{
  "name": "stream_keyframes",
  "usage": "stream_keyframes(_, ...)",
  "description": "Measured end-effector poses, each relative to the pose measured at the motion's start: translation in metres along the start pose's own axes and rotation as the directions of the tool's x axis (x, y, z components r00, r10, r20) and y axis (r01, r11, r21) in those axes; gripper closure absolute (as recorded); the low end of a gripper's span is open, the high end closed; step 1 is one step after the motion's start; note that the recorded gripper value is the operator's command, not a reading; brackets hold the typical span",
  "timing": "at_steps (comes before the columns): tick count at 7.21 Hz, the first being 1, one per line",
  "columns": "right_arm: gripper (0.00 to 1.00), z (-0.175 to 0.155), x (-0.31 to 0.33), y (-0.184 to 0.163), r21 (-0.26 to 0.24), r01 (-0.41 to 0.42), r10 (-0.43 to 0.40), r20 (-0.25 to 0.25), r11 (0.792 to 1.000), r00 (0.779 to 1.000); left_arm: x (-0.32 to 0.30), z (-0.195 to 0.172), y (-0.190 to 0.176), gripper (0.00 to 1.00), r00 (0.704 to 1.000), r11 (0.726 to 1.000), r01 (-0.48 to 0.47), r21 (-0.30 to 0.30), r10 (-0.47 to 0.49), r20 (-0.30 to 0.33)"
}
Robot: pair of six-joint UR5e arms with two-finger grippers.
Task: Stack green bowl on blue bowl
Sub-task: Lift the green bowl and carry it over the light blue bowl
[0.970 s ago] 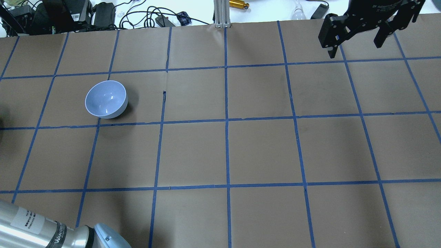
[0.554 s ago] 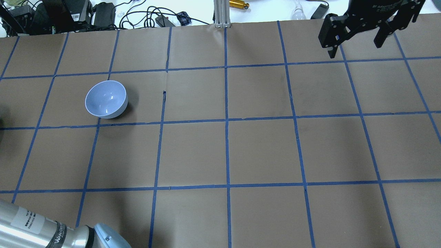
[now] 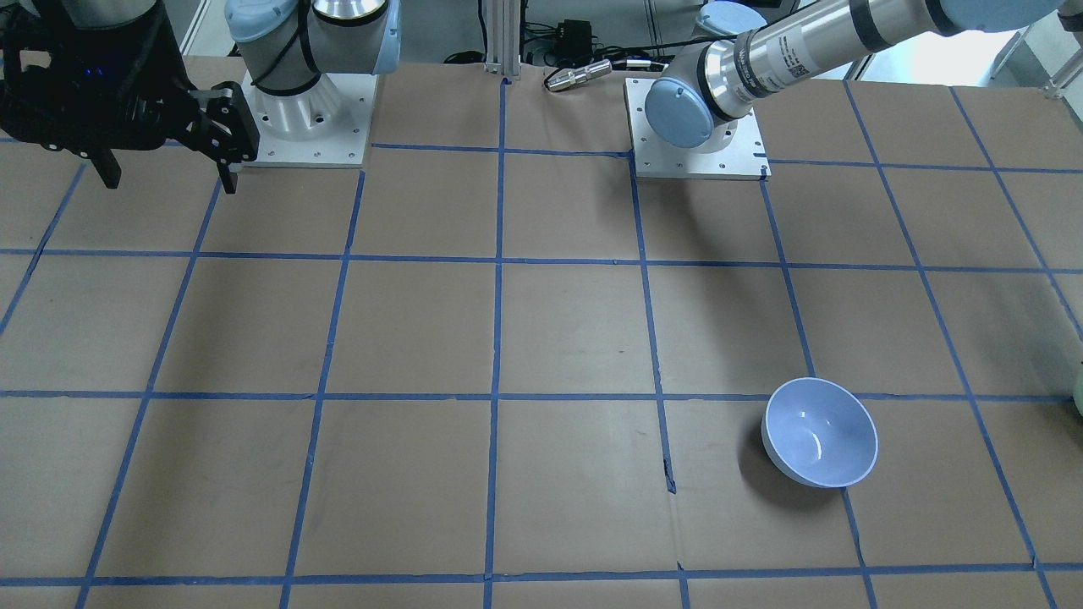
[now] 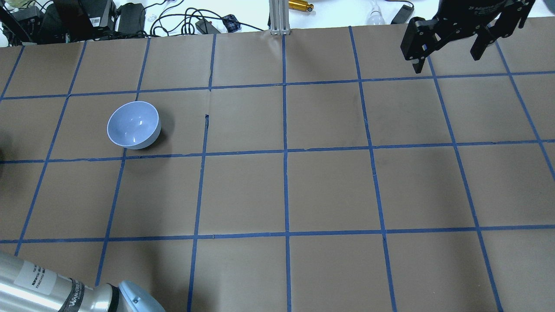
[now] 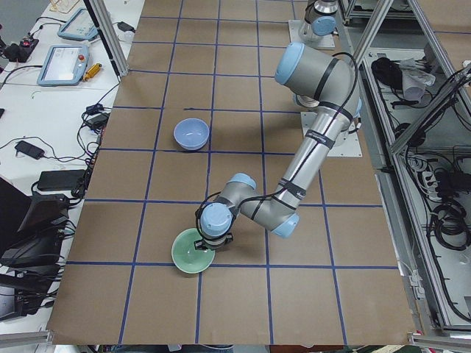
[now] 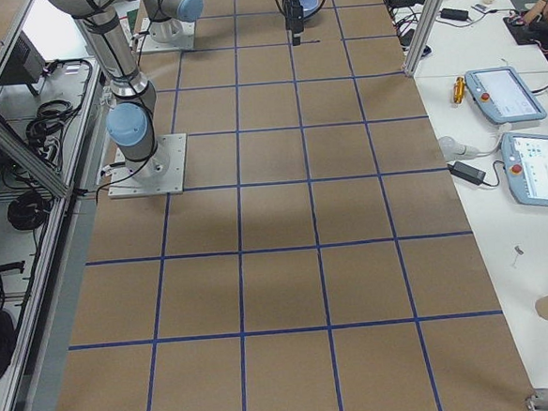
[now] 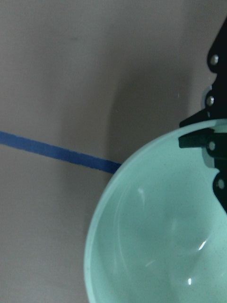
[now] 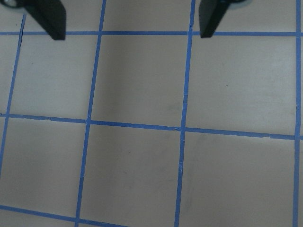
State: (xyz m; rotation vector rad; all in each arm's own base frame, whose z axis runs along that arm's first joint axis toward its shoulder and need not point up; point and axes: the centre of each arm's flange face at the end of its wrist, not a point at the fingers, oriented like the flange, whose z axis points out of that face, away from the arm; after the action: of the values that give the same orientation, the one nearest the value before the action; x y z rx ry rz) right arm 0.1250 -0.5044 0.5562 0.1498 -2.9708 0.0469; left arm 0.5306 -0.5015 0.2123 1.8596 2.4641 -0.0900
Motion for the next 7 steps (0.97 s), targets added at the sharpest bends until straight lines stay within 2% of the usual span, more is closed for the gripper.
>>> stream_keyframes(2,0.00,0.000,0.000,0.000,0.000,0.000,0.000,0.000,1.000,1.000,-0.006,-0.030,-0.027,1.00,0.999,0.999,-0.033,-0.007,0.033,-0.022)
stream_keyframes(4,0.00,0.000,0.000,0.000,0.000,0.000,0.000,0.000,1.000,1.000,-0.014,-0.072,-0.078,1.00,0.995,0.996,-0.089,-0.015,0.088,-0.057)
stream_keyframes(6,0.00,0.000,0.000,0.000,0.000,0.000,0.000,0.000,1.000,1.000,-0.026,-0.117,-0.151,1.00,0.983,0.985,-0.174,-0.012,0.173,-0.058)
stream_keyframes(7,0.00,0.000,0.000,0.000,0.000,0.000,0.000,0.000,1.000,1.000,-0.032,-0.139,-0.206,1.00,0.974,0.975,-0.221,-0.003,0.221,-0.054)
